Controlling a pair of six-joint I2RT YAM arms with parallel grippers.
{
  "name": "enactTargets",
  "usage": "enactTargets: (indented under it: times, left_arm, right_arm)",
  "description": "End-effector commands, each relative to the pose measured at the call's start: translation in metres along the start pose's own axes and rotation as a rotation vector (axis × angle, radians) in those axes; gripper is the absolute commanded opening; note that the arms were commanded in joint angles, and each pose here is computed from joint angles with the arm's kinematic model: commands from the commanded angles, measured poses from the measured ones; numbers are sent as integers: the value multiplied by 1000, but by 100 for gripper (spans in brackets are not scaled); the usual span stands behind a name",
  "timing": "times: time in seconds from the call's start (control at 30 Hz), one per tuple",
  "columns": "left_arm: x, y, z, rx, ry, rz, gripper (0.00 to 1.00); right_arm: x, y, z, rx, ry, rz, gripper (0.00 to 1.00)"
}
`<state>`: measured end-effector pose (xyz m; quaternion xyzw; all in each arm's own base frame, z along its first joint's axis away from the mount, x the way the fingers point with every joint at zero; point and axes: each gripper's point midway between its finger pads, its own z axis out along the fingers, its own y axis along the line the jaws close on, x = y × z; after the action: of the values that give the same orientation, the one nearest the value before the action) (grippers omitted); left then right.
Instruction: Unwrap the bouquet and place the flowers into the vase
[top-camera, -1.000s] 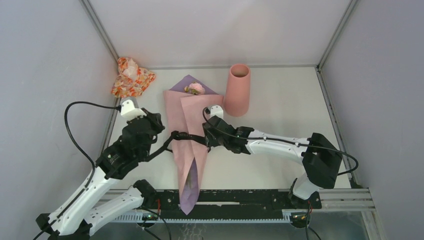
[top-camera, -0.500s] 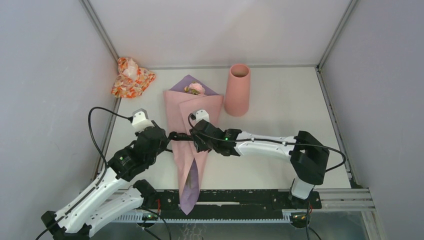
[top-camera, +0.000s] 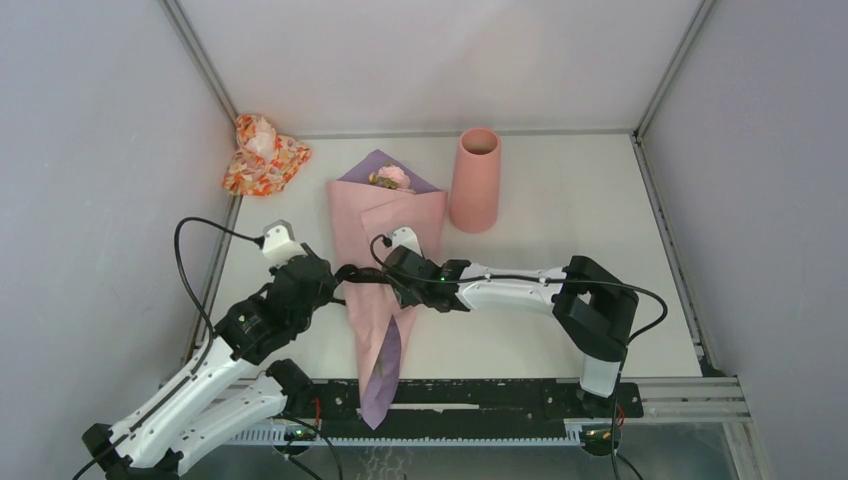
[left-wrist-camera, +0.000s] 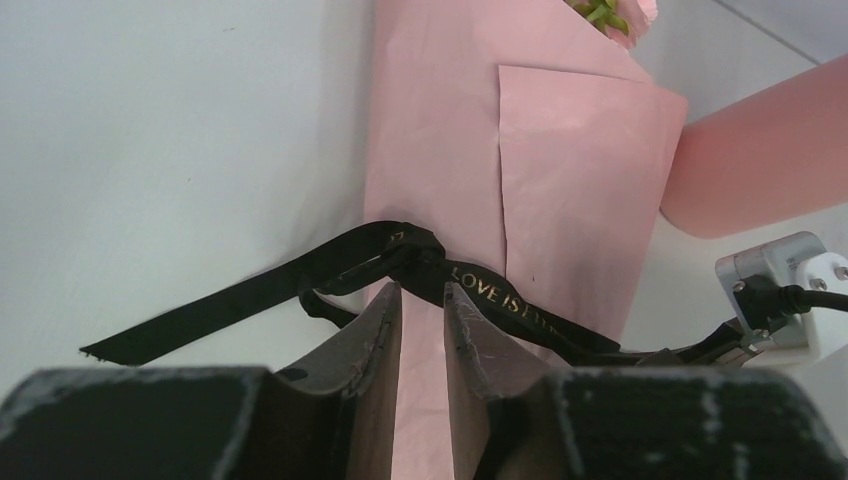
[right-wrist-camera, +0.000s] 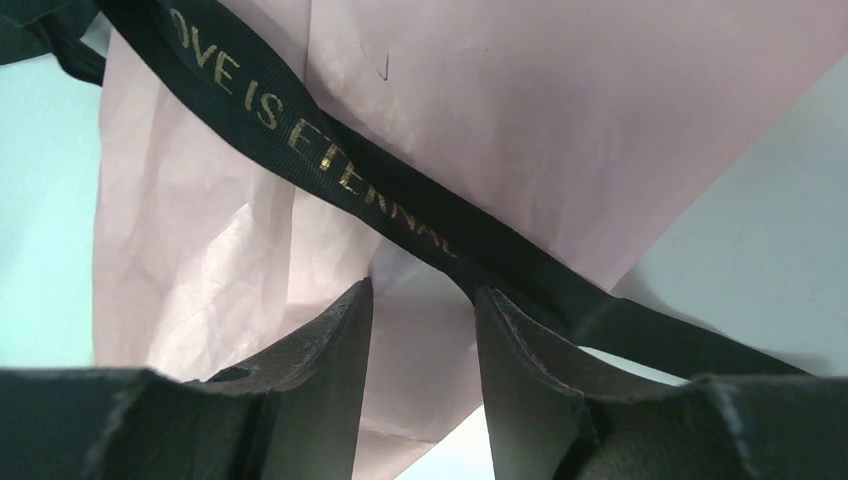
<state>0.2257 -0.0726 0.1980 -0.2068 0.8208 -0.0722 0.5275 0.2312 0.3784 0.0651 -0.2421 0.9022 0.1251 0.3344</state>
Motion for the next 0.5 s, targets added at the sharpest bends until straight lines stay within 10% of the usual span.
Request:
enactTargets:
  times: [0.0, 0.47]
  left_arm:
    - [1, -1, 2, 6, -4, -33, 27]
    - [7, -5, 6, 10, 14, -21, 26]
  right_arm:
    - [-28, -10, -6, 41, -75, -2, 51]
    - [-16, -31, 9, 122, -37, -16, 51]
